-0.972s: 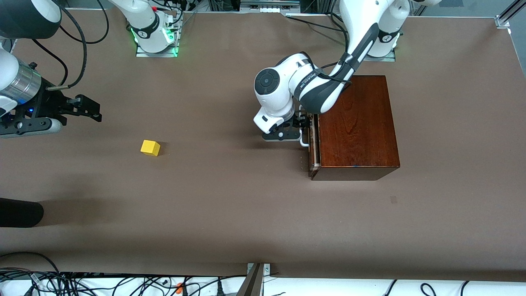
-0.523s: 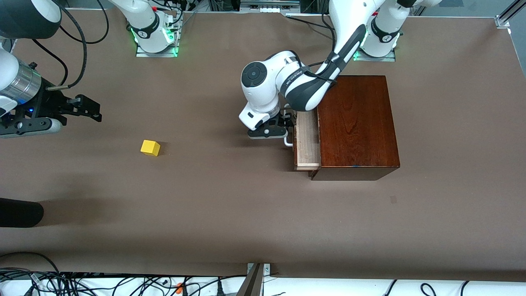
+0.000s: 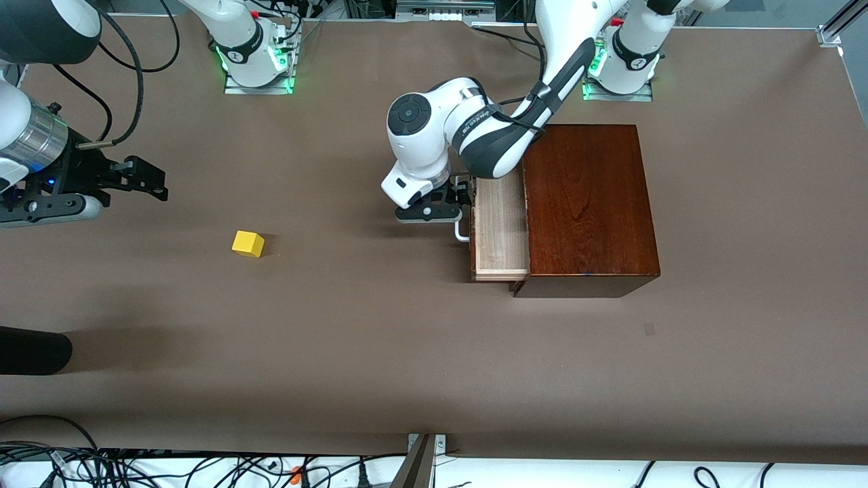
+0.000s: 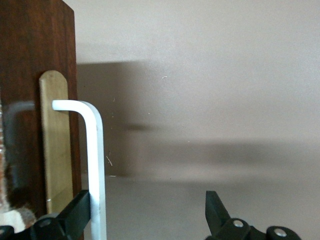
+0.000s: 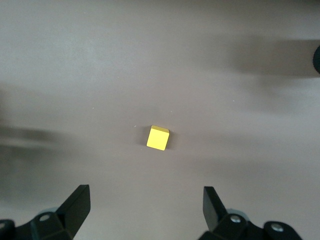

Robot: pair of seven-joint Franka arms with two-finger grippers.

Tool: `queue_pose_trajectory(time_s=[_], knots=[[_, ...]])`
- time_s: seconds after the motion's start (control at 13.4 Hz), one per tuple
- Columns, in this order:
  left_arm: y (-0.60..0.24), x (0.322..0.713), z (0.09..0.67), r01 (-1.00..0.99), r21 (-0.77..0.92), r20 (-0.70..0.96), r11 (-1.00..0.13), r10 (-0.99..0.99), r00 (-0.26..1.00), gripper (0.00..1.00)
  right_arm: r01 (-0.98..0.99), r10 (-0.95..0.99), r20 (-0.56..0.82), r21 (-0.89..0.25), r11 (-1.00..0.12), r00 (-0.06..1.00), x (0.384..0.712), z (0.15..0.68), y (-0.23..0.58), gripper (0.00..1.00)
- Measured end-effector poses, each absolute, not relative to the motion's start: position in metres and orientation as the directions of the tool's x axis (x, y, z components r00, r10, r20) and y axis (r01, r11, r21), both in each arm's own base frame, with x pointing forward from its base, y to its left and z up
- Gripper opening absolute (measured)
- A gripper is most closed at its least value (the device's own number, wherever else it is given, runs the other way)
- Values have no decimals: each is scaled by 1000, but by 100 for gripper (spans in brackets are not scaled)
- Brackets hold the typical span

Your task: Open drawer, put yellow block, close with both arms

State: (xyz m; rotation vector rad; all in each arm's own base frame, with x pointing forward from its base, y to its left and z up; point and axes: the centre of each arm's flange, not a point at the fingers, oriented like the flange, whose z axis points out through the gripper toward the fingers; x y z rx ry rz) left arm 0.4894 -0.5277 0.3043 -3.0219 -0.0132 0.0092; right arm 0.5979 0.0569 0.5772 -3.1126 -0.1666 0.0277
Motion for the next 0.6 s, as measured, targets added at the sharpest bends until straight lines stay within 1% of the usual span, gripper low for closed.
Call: queue_pose_trajectory(time_s=[0.15,0.3,0.45,0.6], knots=[[-523,493,325,2,-165,-33,-986,8,999,100,107,107,-16,-25,-994,994,598,577,57,100],[-512,500,363,-33,-216,-71,-976,-18,997,100,107,107,-16,-25,-994,994,598,577,57,100],[-483,521,415,-61,-217,-87,-974,-43,995,100,107,107,-17,-25,-994,994,598,577,57,100],[-429,554,468,-45,-164,-82,-985,-32,996,100,106,106,-21,-25,-994,994,599,574,57,100]])
